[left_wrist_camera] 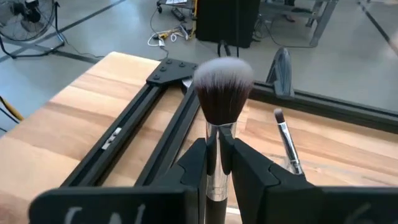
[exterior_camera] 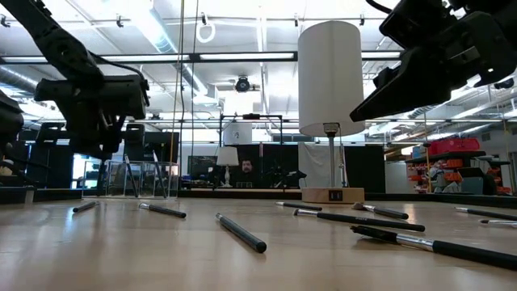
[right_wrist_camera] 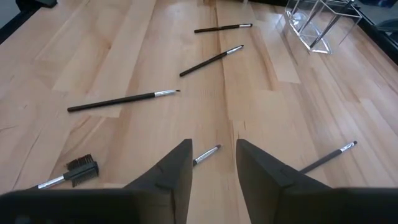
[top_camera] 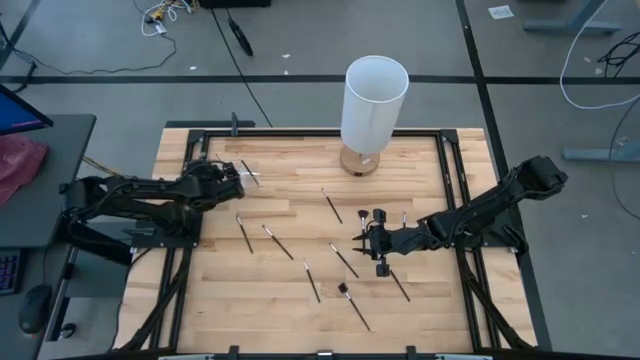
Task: Put items in baskets/containers
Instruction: Put the black powder brush into the transparent organizer
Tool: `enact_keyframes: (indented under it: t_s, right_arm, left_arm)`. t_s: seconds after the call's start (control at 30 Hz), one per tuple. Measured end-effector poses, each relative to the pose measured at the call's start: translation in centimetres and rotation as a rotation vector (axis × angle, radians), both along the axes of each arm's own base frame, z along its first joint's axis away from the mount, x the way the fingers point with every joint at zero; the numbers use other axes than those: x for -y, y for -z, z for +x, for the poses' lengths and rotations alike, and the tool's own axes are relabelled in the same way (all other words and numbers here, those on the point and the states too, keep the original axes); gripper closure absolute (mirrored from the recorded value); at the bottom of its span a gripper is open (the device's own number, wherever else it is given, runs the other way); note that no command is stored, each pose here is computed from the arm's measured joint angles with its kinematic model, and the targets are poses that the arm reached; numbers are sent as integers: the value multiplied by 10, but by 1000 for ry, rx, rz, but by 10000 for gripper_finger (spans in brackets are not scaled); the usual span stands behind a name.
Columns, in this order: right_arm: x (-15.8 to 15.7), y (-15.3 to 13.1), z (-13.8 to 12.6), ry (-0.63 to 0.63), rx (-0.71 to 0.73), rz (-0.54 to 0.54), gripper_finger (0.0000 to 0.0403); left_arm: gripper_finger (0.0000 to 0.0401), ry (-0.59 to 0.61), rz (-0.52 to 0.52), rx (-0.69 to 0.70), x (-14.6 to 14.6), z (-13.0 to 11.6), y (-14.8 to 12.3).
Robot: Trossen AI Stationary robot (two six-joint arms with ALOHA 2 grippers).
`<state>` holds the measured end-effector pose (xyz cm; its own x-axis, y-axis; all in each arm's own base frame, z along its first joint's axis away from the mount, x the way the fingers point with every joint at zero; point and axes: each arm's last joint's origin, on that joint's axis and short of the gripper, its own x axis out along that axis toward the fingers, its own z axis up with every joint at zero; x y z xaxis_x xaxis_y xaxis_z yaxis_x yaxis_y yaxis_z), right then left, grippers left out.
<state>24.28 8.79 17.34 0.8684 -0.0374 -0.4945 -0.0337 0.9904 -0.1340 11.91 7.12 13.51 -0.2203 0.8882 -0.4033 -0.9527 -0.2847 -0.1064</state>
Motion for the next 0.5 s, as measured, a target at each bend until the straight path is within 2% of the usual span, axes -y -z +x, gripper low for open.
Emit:
enact_keyframes:
  t_s: [0.5]
  right_arm:
    - [0, 0, 0, 0, 0, 0, 278]
  left_arm:
    - [318, -10, -35, 26, -3, -2, 4]
